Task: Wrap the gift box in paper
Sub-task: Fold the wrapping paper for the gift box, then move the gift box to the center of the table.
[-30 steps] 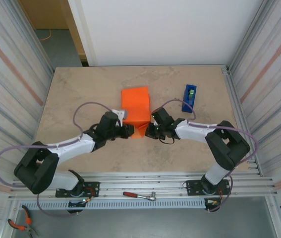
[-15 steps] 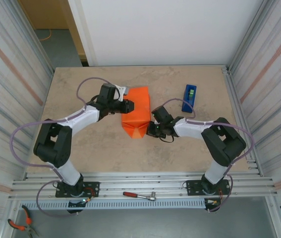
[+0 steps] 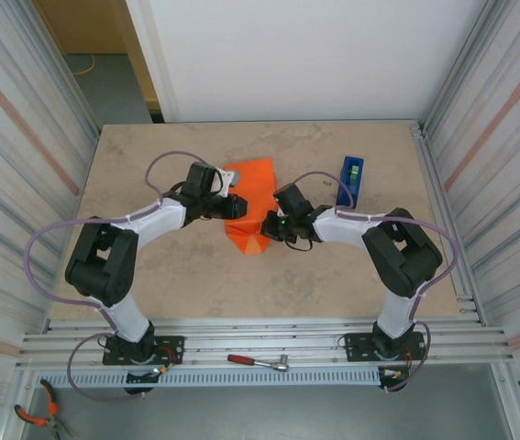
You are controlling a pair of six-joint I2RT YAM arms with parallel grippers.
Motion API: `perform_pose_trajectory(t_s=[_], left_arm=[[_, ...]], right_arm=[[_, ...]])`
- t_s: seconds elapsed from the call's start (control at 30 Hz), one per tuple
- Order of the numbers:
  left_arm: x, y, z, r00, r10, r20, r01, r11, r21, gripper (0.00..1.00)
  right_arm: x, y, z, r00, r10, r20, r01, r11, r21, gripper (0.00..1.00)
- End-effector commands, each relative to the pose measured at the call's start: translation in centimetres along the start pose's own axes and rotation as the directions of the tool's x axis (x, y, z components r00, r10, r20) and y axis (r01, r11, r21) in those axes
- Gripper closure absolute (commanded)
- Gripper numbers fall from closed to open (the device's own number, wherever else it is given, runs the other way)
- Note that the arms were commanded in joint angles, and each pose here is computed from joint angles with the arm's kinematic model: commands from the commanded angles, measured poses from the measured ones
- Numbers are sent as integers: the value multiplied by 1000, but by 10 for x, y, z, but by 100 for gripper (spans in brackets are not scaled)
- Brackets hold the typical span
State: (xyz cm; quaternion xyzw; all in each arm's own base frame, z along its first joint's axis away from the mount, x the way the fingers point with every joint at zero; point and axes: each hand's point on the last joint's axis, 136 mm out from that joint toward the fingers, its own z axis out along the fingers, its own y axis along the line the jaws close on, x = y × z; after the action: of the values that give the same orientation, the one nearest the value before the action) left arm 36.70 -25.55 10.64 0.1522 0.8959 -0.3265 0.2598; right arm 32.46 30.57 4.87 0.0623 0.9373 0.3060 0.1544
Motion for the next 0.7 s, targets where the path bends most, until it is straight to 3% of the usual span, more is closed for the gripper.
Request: perform_pose_trajectory(t_s=[0.0,0.17,0.27,0.4,0.47,0.53,0.6,0.67], left_arm=[[5,-4,5,1000,8,0,-8,1000,19,78],[-12,-12,-5,999,5,54,-6,1000,20,77],[-31,-11,-20,994,4,107,-3,1000,-16,72],[-47,10,-35,988,-35,149,47,996,-75,48],[-53,23,-41,983,-67,170,82,993,-85,37],[-58,34,-44,979,-98,179,113,991,-76,30],[-60,45,-43,977,-122,172,137,988,-76,26],[-60,49,-40,978,-134,160,145,988,-59,22]], right_arm=[[-5,-1,1,1000,8,-14,-8,1000,-18,100],[-1,-9,-21,1000,8,-1,-8,1000,-22,100],[-2,-21,-39,999,23,25,-23,1000,-6,100],[-16,-35,-61,997,47,53,-47,999,7,97],[-27,-38,-69,997,56,61,-57,998,12,66],[-41,-36,-77,996,57,70,-57,998,2,45],[-53,-31,-79,996,54,69,-53,998,-18,37],[-66,-24,-77,997,53,62,-50,998,-43,36]])
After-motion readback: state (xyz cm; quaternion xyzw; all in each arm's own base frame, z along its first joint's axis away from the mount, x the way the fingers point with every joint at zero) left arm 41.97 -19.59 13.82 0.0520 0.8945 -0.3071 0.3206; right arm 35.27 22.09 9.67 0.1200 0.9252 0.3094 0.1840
